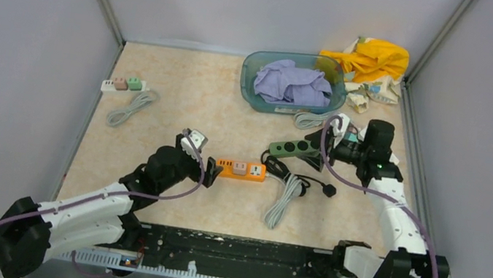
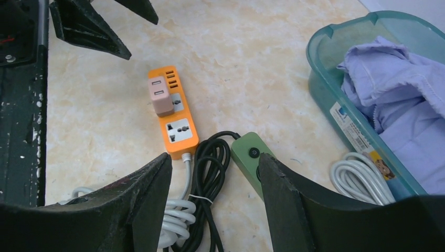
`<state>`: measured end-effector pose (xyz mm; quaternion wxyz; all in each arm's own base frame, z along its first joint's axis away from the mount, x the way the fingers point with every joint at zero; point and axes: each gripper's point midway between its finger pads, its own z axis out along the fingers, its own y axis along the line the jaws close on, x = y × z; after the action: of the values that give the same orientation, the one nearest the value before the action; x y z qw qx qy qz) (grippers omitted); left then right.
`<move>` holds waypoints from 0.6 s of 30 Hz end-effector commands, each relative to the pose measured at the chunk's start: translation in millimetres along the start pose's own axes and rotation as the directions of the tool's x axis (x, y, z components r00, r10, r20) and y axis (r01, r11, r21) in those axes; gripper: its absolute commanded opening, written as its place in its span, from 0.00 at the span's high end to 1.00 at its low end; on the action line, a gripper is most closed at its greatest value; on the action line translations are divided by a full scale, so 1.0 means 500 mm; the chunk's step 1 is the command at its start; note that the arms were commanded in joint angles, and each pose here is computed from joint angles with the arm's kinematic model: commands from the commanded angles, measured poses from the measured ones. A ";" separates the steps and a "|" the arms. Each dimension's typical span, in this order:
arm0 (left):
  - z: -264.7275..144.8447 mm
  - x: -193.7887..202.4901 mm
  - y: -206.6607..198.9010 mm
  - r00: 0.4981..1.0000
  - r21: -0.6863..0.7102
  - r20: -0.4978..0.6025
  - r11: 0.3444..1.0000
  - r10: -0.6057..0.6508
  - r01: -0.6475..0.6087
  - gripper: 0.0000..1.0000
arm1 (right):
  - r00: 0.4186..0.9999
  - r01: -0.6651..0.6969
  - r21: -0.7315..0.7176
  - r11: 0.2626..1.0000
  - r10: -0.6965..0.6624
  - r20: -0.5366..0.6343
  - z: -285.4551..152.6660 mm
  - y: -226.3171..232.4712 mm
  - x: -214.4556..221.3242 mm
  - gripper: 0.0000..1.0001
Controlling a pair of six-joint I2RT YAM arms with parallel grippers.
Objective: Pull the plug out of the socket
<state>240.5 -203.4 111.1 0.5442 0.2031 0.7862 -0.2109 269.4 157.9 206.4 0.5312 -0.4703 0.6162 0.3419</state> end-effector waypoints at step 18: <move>-0.023 0.041 -0.050 0.993 0.217 0.117 0.975 0.024 -0.050 0.00 | 0.953 0.241 -0.370 0.897 -0.291 -0.083 0.131 0.118 0.025 0.36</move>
<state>220.9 -204.3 90.6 0.5588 0.2458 0.7499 -0.2550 231.4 215.0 169.5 0.4385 -0.6144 0.5426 0.3685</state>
